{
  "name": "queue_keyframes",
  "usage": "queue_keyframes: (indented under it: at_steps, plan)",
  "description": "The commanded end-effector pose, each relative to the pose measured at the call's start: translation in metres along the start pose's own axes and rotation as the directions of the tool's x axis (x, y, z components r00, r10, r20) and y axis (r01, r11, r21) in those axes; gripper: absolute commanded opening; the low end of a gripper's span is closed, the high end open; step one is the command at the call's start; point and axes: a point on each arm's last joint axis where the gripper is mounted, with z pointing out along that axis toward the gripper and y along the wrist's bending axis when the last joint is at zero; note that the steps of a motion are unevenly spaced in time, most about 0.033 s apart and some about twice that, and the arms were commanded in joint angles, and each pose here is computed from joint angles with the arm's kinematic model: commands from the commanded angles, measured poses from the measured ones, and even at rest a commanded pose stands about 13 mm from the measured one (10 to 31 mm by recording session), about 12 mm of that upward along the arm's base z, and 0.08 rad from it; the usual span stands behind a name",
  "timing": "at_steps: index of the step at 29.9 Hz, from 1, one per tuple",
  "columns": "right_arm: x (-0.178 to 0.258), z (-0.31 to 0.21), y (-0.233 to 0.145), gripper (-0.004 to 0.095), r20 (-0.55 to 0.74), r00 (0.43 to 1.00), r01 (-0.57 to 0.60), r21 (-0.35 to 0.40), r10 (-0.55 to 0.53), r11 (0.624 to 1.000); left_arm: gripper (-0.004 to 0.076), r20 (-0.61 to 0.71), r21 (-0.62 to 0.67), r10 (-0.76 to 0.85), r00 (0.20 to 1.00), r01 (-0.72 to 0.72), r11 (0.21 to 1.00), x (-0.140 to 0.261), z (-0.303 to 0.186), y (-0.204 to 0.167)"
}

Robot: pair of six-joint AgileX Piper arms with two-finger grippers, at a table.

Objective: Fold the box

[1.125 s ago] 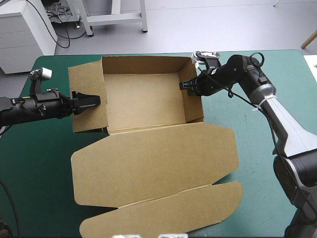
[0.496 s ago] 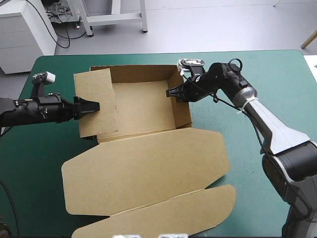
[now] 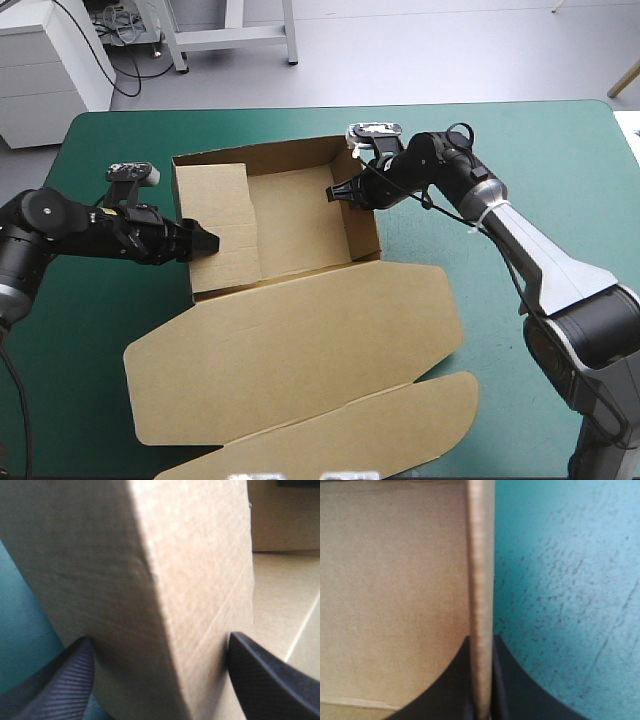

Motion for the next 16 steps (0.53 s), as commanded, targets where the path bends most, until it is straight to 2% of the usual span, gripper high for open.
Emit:
queue_keyframes:
  at_steps: [1, 7, 12, 16]
  plan:
    - [-0.013, -0.033, 0.020, -0.0017, 0.118, 0.992, -0.043, -0.090, 0.053, 0.995, 0.0517, 0.080, -0.078, -0.005, 0.997, 0.011, 0.997, -0.006, -0.005, -0.016]
    - [-0.012, -0.033, 0.020, -0.0017, 0.105, 0.993, -0.043, -0.090, 0.052, 0.995, 0.0503, 0.082, -0.215, -0.042, 0.996, 0.059, 0.975, -0.007, 0.011, -0.020]
    - [-0.010, -0.033, 0.020, -0.0017, 0.089, 0.995, -0.043, -0.090, 0.051, 0.995, 0.0424, 0.047, -0.317, -0.077, 0.996, 0.088, 0.944, -0.006, 0.028, -0.019]
    - [-0.009, -0.033, 0.020, -0.0017, 0.074, 0.996, -0.043, -0.090, 0.050, 0.995, 0.0349, 0.032, -0.352, -0.078, 0.996, 0.084, 0.932, -0.006, 0.037, -0.019]
